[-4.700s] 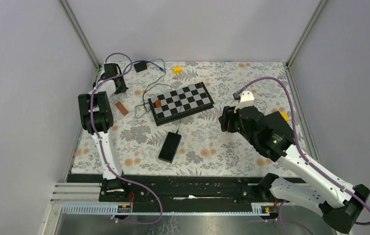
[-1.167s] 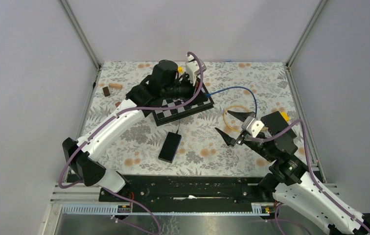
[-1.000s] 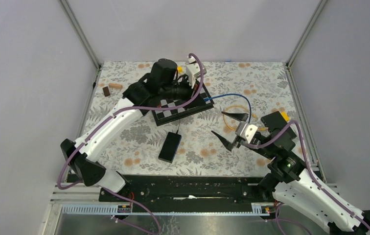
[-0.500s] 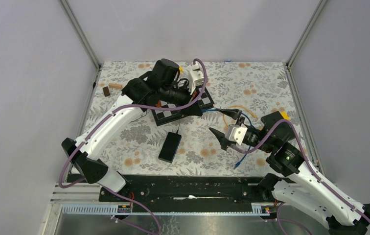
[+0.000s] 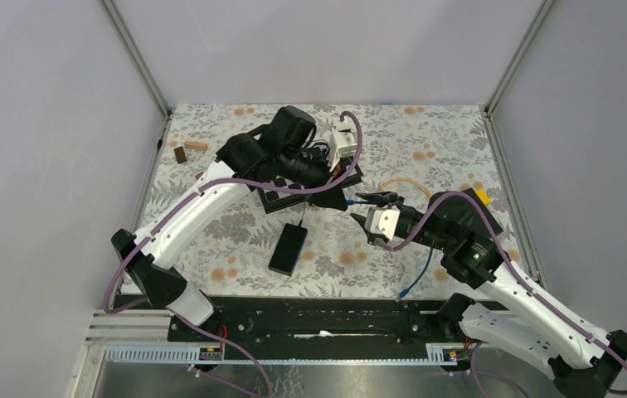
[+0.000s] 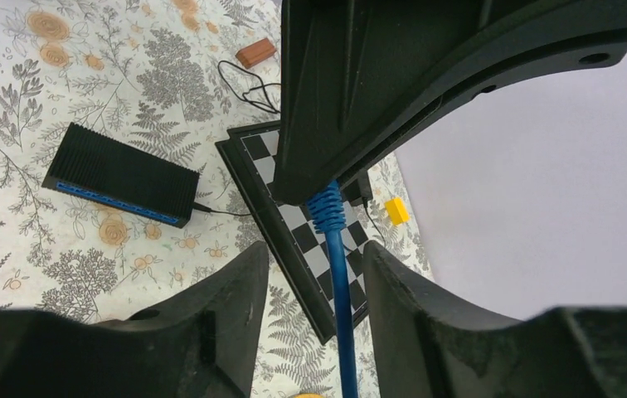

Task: Insert the plug into the switch port
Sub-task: Adjust the connector.

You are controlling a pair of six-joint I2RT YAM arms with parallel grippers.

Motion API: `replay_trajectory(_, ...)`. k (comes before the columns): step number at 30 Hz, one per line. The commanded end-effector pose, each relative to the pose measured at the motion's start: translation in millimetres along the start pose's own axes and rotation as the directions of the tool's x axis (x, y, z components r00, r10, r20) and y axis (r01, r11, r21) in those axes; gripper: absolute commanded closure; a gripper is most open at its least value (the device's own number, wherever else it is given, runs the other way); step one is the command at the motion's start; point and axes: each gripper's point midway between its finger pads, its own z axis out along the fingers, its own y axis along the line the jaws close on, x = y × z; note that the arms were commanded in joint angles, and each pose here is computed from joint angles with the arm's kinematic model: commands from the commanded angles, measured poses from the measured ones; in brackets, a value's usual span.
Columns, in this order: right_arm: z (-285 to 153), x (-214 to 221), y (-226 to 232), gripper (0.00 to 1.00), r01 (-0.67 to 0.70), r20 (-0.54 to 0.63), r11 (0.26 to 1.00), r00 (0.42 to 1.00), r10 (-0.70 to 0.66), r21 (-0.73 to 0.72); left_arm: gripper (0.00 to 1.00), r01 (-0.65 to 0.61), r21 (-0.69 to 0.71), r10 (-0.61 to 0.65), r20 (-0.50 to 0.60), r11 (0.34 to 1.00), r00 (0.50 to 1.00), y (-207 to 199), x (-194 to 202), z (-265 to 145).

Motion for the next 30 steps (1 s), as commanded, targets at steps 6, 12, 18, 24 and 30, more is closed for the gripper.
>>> replay_trajectory(6, -1.5, -18.4, -11.3, 0.86, -0.004, 0.043, 1.000, 0.999, 0.004, 0.011, 0.98, -0.060, 0.036, 0.059, 0.019, 0.998, 0.998, -11.4, -11.5, -1.9)
replay_trajectory(12, -8.7, -17.8, -19.3, 1.00, -0.030, 0.025, 0.997, 0.999, 0.029, 0.067, 0.43, -0.092, -0.035, 0.093, 0.034, 0.995, 0.995, -5.5, -15.8, -10.0)
replay_trajectory(18, -23.3, -32.4, -46.7, 1.00, -0.057, 0.059, 0.976, 0.997, 0.045, 0.209, 0.30, -0.175, -0.095, 0.189, 0.172, 0.980, 0.967, -16.4, -40.9, -30.2)
replay_trajectory(24, -37.8, -60.2, -71.7, 1.00, -0.134, 0.134, 0.947, 0.986, 0.098, 0.292, 0.31, -0.228, -0.117, 0.252, 0.286, 0.967, 0.925, -36.9, -57.9, -52.6)
replay_trajectory(30, -52.4, -90.5, -93.3, 1.00, -0.208, 0.234, 0.914, 0.963, 0.130, 0.348, 0.32, -0.254, -0.166, 0.299, 0.379, 0.953, 0.875, -49.3, -75.5, -73.4)
